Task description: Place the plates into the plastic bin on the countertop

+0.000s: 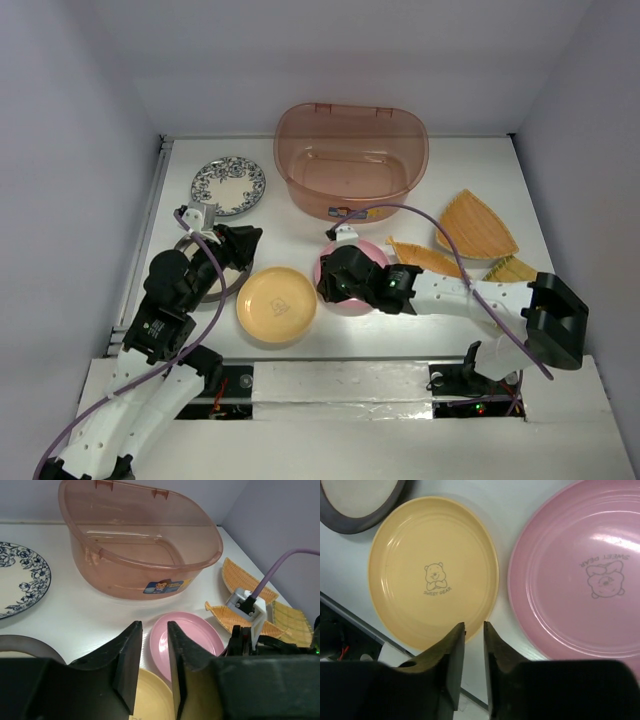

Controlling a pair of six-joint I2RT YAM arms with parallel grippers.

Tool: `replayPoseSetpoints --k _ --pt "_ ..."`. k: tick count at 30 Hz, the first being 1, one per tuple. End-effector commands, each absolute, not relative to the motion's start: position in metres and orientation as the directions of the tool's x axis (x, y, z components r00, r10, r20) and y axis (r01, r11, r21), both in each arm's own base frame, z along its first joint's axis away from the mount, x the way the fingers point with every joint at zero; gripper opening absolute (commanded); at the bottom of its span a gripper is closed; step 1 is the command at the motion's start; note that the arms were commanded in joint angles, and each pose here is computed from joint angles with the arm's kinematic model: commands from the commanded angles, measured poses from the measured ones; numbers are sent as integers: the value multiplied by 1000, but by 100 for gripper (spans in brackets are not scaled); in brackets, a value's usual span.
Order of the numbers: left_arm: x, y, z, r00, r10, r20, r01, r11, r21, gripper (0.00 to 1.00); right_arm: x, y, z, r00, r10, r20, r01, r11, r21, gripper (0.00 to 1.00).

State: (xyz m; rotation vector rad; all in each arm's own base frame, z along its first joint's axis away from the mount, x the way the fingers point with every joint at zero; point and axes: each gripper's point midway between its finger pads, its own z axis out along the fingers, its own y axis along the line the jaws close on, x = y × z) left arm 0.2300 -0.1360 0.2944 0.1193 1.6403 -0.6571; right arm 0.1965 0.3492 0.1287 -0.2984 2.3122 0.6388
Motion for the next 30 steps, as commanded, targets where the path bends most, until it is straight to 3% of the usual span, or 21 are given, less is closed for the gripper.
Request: replayPoseSetpoints --k 1,7,18,20,24,26,29,30 --pt "229 -132 322 -122 -323 -939 453 823 -342 25 204 340 119 -701 -101 -706 -411 866 284 32" --pt "229 -134 321 -132 -316 -939 461 820 -341 28 207 341 96 -702 -215 -678 -476 851 223 41" --pt "230 -133 321 -129 -316 -940 460 821 -339 28 202 338 49 -733 -334 -592 -519 838 170 39" --pt "229 -134 321 -130 -315 -940 463 819 -339 28 204 337 45 -732 -341 -590 -516 843 152 34" --pt "230 -133 321 -129 -315 -940 462 820 -339 28 210 339 54 -709 -324 -626 -519 841 152 13" --pt "229 -133 322 -125 -317 -940 463 819 -338 28 212 338 63 -695 -328 -640 -527 838 142 13" --pt "228 -133 324 -119 -319 -940 467 818 -336 28 214 338 65 -686 -351 -637 -537 835 118 0" --pt "228 -133 324 -117 -319 -940 467 818 -336 28 214 334 65 -688 -363 -628 -535 839 102 0"
